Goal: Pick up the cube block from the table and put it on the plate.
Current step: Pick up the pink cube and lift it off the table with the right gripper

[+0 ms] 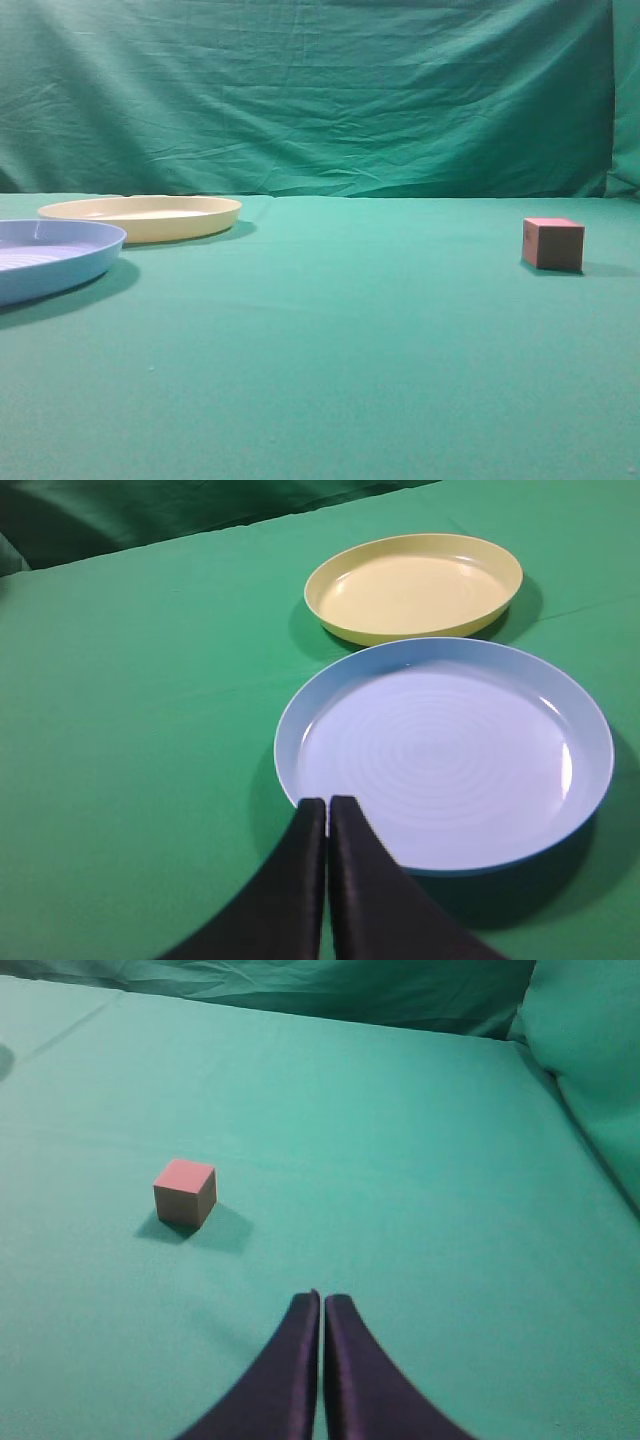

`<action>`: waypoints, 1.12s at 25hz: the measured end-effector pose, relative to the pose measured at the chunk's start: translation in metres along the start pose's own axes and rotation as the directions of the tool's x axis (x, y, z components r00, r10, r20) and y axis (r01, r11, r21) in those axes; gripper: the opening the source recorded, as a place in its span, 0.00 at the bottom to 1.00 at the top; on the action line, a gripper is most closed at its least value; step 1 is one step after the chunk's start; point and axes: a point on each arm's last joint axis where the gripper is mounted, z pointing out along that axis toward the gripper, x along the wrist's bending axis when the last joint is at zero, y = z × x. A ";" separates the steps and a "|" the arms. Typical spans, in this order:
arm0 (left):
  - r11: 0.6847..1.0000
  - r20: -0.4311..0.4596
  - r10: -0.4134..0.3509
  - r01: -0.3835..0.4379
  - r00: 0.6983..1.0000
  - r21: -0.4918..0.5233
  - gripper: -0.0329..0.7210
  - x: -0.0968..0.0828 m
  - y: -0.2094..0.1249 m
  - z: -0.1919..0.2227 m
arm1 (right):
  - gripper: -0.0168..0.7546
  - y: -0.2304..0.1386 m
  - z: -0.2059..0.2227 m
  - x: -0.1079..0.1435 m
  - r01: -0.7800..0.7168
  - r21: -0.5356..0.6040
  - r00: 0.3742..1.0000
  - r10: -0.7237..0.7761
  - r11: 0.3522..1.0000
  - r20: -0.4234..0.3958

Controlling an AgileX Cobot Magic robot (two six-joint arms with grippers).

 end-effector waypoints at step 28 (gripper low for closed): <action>1.000 0.000 0.000 0.000 1.000 0.000 0.04 0.000 0.000 0.000 | 0.02 0.021 -0.002 -0.003 -0.103 -0.236 0.994 0.108 0.966 0.008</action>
